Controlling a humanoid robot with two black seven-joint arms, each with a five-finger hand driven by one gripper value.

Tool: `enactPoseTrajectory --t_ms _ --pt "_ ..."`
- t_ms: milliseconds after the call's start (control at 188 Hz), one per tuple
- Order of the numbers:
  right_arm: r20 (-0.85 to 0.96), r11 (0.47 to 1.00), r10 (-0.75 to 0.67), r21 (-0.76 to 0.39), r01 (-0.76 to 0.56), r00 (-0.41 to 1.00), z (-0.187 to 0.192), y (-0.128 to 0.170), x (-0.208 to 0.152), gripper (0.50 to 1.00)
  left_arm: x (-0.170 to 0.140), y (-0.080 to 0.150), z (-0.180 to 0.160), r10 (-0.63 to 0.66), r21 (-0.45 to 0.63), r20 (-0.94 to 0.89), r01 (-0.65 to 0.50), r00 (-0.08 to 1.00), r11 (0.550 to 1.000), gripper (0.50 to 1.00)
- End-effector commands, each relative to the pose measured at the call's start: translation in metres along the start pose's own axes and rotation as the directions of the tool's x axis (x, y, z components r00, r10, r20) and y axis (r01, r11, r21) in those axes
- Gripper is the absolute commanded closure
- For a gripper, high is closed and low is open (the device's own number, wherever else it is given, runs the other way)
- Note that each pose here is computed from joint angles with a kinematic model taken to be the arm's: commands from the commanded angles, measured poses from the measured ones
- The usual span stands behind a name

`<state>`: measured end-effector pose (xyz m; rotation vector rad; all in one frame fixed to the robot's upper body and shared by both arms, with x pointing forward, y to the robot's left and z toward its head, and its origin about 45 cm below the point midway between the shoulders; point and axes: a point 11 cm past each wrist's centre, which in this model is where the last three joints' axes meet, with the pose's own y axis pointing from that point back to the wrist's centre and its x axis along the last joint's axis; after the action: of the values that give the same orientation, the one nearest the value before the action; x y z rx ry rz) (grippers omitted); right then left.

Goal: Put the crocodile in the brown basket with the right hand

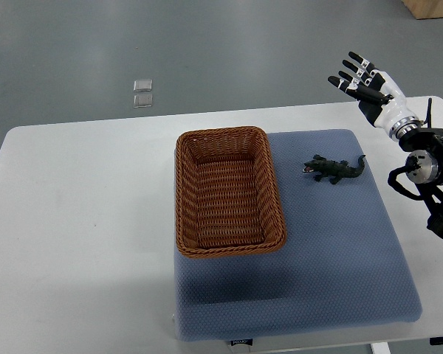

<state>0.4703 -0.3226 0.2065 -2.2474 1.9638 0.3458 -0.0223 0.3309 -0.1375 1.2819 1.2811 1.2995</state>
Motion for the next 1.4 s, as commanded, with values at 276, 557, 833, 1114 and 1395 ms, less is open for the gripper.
enactPoseTrajectory --t_ms 276,557,833,1114,1395 --pt "0.007 1.0 -0.014 0.004 0.014 1.0 0.001 0.0 -0.006 0.568 0.0 0.0 0.0 0.0 0.0 -0.001 0.0 1.0 1.0 0.5" --pt "0.007 1.0 -0.011 -0.006 0.011 1.0 0.005 0.002 -0.004 0.568 0.0 0.0 0.0 0.0 0.0 -0.001 0.0 1.0 1.0 0.5" --pt "0.006 1.0 -0.01 -0.007 0.01 1.0 0.005 0.002 -0.004 0.568 0.0 0.0 0.0 0.0 0.0 -0.001 0.0 1.0 1.0 0.5" --pt "-0.011 1.0 -0.013 0.003 0.013 1.0 -0.002 0.002 -0.001 0.568 0.0 0.0 0.0 0.0 0.0 -0.001 0.0 1.0 1.0 0.5" --pt "-0.141 0.998 -0.061 -0.026 0.058 0.988 -0.009 0.003 0.0 0.568 0.0 0.0 0.0 0.0 0.0 -0.001 0.0 1.0 1.0 0.5"
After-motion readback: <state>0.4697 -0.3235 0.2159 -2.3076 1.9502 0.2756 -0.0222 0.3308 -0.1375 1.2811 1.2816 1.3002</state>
